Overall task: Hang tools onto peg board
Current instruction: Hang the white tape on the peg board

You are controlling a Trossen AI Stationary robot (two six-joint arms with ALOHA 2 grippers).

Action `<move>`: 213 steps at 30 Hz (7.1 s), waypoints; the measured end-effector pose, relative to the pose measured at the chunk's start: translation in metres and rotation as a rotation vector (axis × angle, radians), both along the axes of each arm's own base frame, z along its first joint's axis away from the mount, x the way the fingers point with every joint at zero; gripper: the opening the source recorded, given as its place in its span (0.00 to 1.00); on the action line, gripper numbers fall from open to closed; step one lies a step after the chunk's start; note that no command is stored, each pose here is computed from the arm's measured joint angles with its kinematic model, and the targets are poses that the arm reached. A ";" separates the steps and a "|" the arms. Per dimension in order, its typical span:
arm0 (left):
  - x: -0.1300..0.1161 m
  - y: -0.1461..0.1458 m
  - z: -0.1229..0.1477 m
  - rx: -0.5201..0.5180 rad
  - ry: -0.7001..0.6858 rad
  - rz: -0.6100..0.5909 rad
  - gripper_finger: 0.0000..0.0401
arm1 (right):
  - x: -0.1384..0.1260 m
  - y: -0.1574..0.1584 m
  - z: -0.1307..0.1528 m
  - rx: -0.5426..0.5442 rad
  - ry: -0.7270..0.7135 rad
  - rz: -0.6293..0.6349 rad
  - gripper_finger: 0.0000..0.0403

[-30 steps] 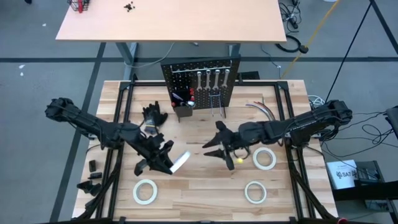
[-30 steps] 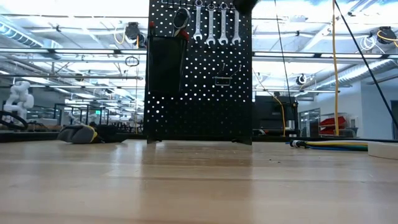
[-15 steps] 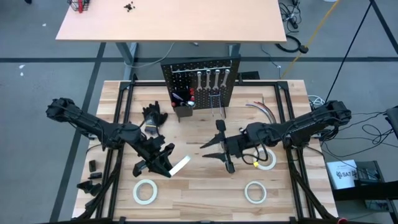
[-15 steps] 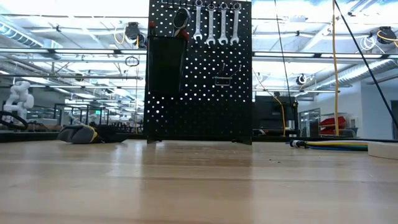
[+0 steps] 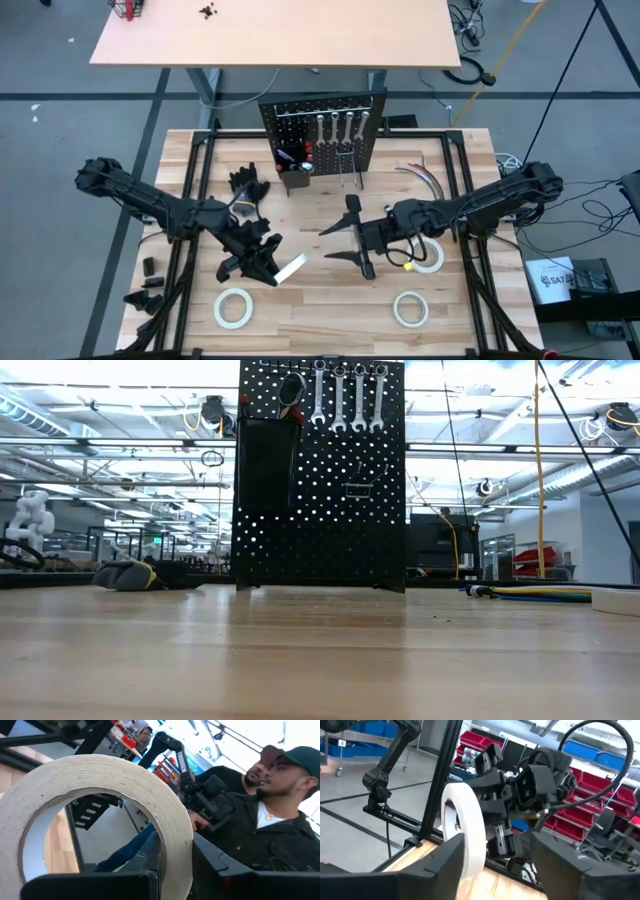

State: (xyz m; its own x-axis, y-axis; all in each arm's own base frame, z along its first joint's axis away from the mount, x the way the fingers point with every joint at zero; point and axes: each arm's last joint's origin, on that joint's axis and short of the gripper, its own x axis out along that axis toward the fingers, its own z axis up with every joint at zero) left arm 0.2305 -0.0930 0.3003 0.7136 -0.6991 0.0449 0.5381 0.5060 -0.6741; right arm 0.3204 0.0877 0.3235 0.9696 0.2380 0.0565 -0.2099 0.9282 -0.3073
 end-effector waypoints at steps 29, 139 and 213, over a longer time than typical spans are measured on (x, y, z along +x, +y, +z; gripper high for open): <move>0.000 0.000 0.014 -0.068 -0.136 0.022 0.14 | 0.001 0.001 0.002 0.149 0.005 0.068 0.64; 0.017 0.036 0.007 0.459 0.080 0.800 0.51 | -0.120 -0.126 -0.108 0.590 0.197 -0.338 0.17; 0.005 0.017 -0.015 0.459 0.307 0.669 0.51 | -0.083 -0.180 -0.127 0.685 0.010 -0.850 0.18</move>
